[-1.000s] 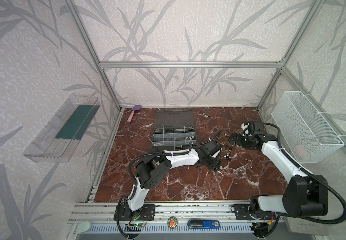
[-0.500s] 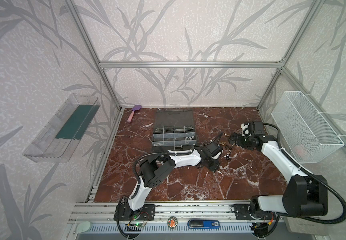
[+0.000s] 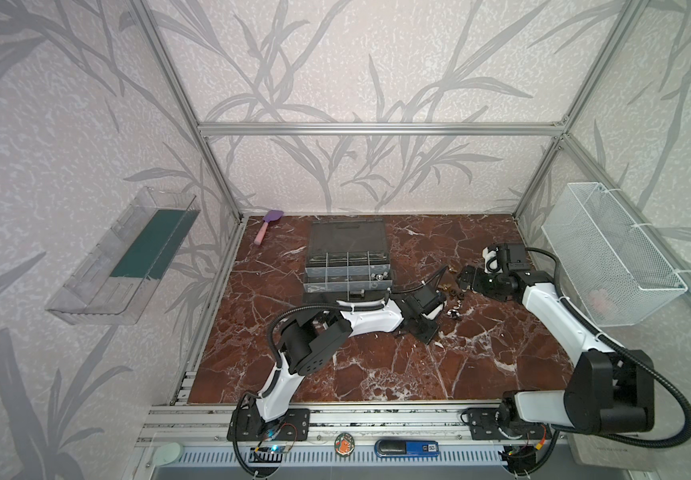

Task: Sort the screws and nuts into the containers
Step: 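Lower the left gripper and grasp a black hex bolt by its head, then carry the black hex bolt toward the organizer with the left gripper, then lower the black bolt into an organizer compartment and open the left gripper, then move the right gripper over the black bolts while the left draws back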

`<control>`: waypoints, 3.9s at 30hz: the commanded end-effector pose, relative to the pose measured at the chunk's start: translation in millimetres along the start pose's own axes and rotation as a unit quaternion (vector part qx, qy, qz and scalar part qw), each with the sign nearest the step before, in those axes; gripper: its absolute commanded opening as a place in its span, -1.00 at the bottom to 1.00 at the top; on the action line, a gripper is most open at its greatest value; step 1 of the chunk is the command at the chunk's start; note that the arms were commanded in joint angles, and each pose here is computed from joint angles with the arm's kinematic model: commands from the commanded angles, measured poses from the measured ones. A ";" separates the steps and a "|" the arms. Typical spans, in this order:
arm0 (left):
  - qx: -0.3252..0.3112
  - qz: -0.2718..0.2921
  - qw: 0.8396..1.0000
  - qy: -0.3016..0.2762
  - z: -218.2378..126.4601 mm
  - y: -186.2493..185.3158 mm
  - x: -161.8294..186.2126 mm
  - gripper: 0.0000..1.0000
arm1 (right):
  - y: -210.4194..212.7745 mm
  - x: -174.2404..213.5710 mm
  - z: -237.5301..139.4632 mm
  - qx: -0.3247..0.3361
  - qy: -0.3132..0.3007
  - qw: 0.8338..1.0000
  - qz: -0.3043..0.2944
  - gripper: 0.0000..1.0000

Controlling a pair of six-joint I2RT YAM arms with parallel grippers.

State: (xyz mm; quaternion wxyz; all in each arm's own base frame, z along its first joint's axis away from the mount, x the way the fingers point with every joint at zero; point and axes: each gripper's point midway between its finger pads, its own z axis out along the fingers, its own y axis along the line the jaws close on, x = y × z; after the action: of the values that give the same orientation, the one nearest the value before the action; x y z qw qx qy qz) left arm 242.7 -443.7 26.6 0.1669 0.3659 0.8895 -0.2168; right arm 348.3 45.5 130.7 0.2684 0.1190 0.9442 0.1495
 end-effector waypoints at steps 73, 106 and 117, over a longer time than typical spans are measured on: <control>-0.238 -0.395 0.887 -0.003 -213.2 287.8 111.6 -0.62 | 218.6 61.0 13.0 -0.224 0.000 0.937 -0.267 0.98; -0.114 -0.344 0.913 -0.189 -256.9 228.3 15.7 0.98 | 152.0 64.8 18.1 -0.058 0.032 0.970 -0.232 0.98; -0.030 -0.220 0.950 -0.217 -239.2 132.1 -33.2 0.98 | 106.7 88.7 4.1 -0.004 0.044 0.972 -0.231 0.98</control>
State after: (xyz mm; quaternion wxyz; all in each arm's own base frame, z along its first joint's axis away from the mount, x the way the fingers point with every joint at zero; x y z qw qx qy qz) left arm 335.2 -234.5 187.6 0.2873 0.0671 0.9182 -0.2642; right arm 305.4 191.1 127.1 0.2607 -0.1221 0.9501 0.1201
